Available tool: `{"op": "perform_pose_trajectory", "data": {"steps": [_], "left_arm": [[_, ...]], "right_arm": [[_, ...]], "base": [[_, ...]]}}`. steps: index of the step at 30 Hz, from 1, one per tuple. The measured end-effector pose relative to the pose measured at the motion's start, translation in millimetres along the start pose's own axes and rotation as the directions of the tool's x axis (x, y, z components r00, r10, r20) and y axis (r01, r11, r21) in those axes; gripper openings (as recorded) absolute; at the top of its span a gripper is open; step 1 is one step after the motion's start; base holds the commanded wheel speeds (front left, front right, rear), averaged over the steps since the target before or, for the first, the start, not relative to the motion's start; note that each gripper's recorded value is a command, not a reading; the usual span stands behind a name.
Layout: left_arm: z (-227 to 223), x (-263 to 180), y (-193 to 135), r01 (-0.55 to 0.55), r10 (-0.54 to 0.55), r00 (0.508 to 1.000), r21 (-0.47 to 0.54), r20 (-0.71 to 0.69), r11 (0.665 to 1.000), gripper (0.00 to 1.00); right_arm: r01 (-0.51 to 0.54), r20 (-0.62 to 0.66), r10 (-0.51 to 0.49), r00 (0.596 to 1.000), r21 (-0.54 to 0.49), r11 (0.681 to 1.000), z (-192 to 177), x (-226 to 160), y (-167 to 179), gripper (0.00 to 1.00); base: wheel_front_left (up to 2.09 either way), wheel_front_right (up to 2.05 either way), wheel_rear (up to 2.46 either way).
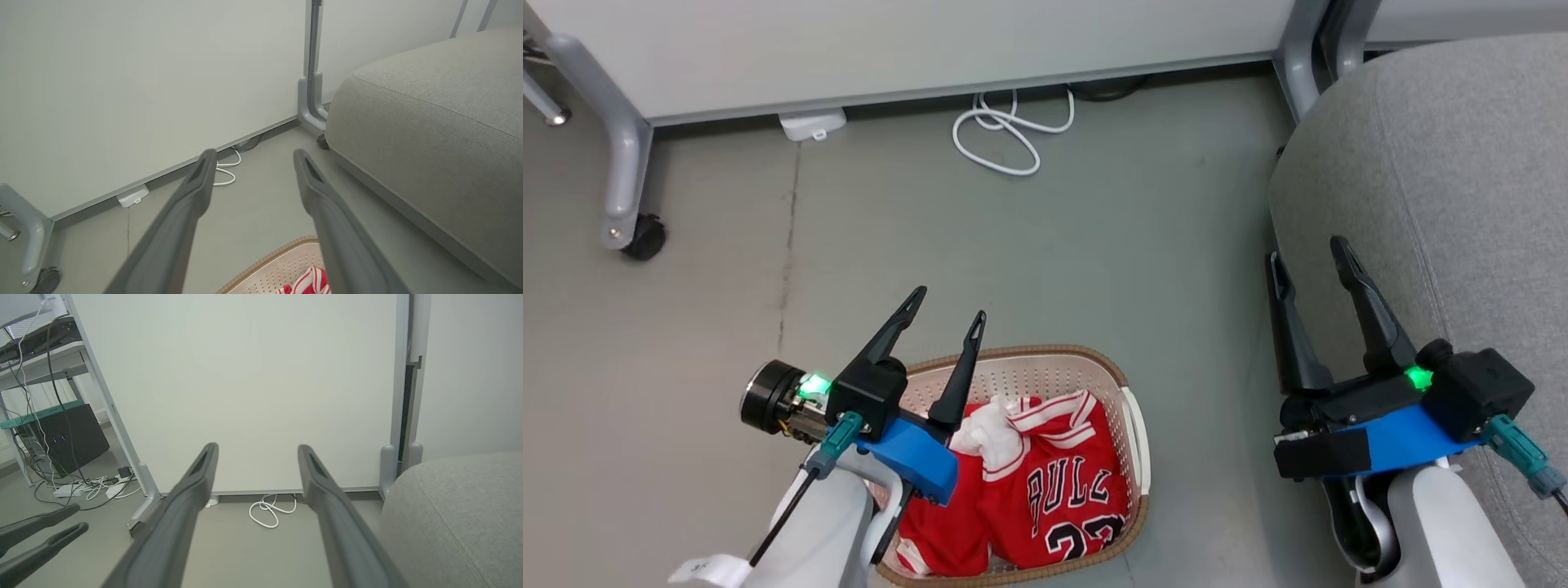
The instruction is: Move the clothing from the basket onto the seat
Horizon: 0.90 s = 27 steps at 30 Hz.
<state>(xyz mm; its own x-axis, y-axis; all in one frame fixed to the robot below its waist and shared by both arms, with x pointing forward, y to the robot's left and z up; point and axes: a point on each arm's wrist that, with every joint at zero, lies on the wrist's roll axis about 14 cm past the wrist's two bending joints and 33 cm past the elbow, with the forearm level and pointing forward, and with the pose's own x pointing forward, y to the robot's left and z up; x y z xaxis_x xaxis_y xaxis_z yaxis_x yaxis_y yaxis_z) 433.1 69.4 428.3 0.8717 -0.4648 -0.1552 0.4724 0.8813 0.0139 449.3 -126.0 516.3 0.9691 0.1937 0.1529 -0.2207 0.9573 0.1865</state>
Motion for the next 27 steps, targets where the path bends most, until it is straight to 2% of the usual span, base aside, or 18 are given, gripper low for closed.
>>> {"op": "perform_pose_trajectory", "data": {"steps": [6, 13, 27], "left_arm": [[-46, 19, -13, 0.097, -0.097, 0.987, 0.0, -0.129, 0.995, 1.0], [-100, 33, -29, 0.196, -0.197, 0.944, -0.031, -0.266, 0.98, 1.0], [-200, 42, -59, 0.341, -0.355, 0.8, -0.119, -0.484, 0.932, 1.0]], "right_arm": [[0.011, -0.024, -0.011, 1.0, -0.026, 1.0, -16, 14, -11, 1.0], [0.03, -0.05, -0.032, 0.998, -0.052, 0.998, -36, 28, -28, 1.0], [0.053, -0.147, -0.064, 0.987, -0.076, 0.996, -97, 41, -53, 1.0]], "base": [[0.0, 0.0, 0.0], [0.0, 0.0, 0.0], [0.0, 0.0, 0.0]]}}
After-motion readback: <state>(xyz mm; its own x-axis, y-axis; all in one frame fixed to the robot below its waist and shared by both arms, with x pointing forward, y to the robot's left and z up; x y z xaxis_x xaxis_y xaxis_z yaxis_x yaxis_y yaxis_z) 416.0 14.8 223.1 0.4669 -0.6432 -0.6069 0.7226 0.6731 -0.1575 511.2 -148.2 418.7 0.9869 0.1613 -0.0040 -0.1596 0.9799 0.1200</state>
